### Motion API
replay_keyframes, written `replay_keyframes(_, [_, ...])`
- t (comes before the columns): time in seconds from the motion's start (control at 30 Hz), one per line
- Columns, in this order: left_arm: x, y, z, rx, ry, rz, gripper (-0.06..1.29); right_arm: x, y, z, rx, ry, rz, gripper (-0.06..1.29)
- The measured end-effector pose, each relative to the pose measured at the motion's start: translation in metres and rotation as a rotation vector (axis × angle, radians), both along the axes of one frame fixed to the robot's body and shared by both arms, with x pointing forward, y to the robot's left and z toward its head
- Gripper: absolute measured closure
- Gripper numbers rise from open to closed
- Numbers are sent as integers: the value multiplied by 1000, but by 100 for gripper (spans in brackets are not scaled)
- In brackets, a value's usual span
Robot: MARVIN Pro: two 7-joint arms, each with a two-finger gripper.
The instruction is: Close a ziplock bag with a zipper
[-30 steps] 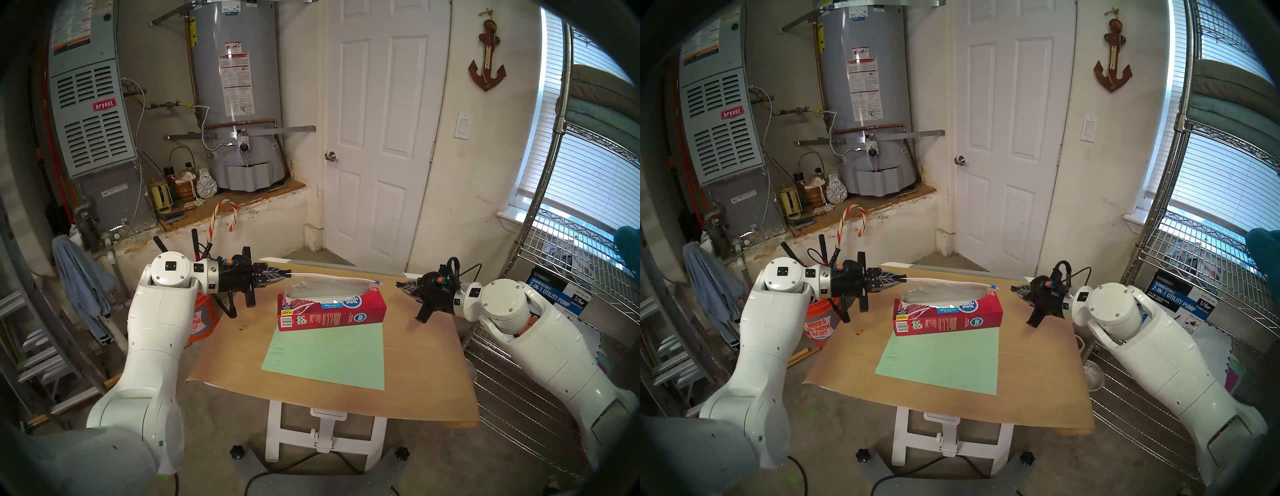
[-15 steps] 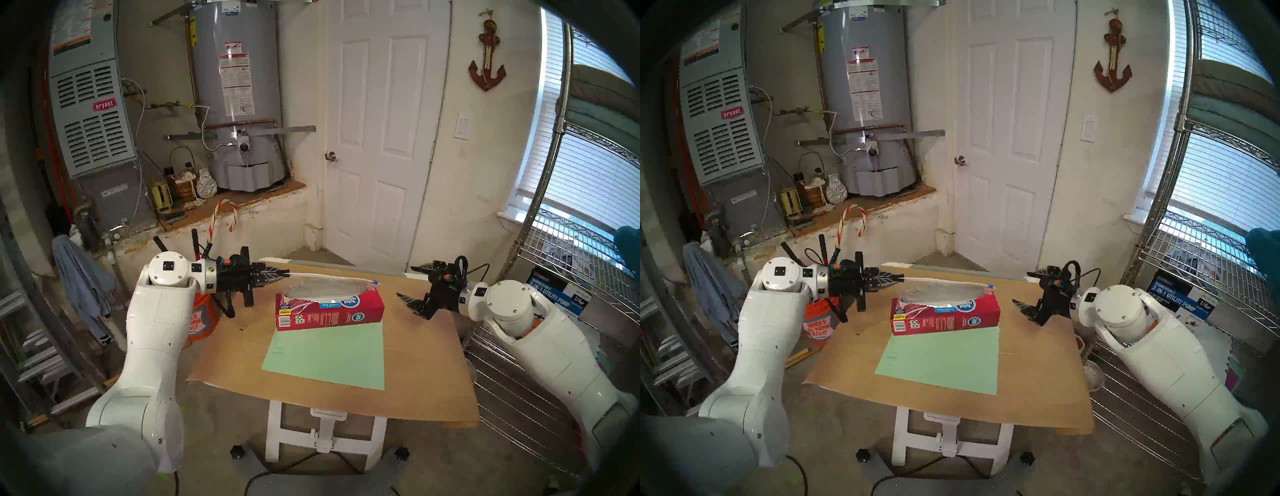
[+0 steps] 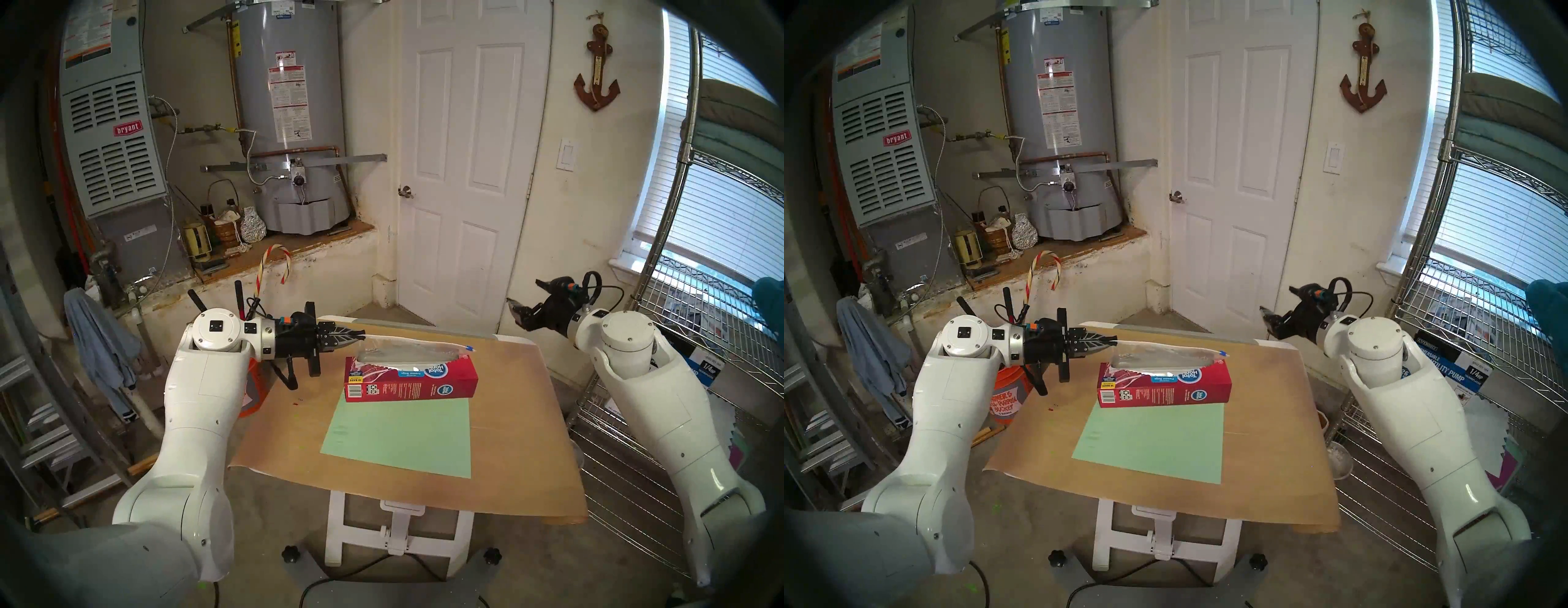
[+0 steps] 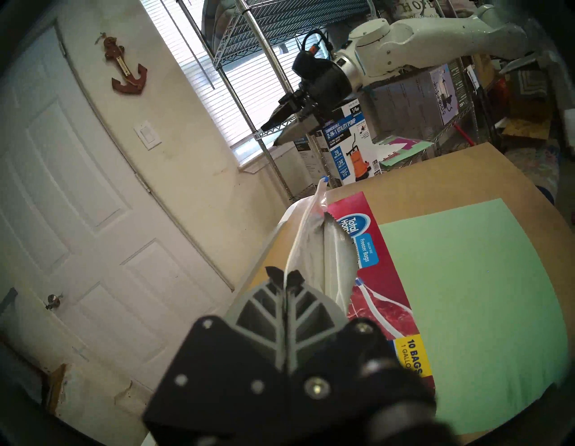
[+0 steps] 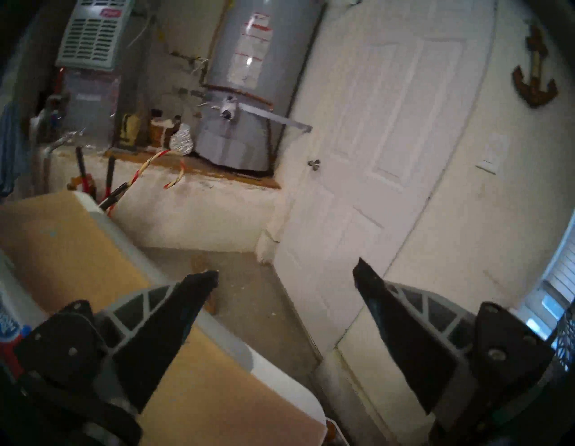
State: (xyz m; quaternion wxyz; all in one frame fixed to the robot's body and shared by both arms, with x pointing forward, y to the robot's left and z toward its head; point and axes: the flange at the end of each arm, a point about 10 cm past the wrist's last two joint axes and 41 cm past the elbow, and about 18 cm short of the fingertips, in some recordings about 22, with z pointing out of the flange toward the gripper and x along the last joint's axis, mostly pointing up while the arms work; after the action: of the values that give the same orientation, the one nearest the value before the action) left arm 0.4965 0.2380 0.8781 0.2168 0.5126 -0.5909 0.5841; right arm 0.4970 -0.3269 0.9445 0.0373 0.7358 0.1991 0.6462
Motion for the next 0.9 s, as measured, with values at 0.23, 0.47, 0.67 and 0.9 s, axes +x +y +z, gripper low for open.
replay_keyframes(0.23, [1,-7,1,-9,-5,-11,126,11,4,-2,120,15,-126,0])
replay_keyframes(0.47, [1,-12,4,-18,-2,-21,126,19,11,-6,215,30,-230,0])
replay_keyframes(0.67, [0,-14,8,-39,12,-30,126,25,18,-8,306,37,-344,0])
replay_keyframes(0.9, [3,-13,22,-108,11,-10,-3,30,27,-9,398,31,-483,0])
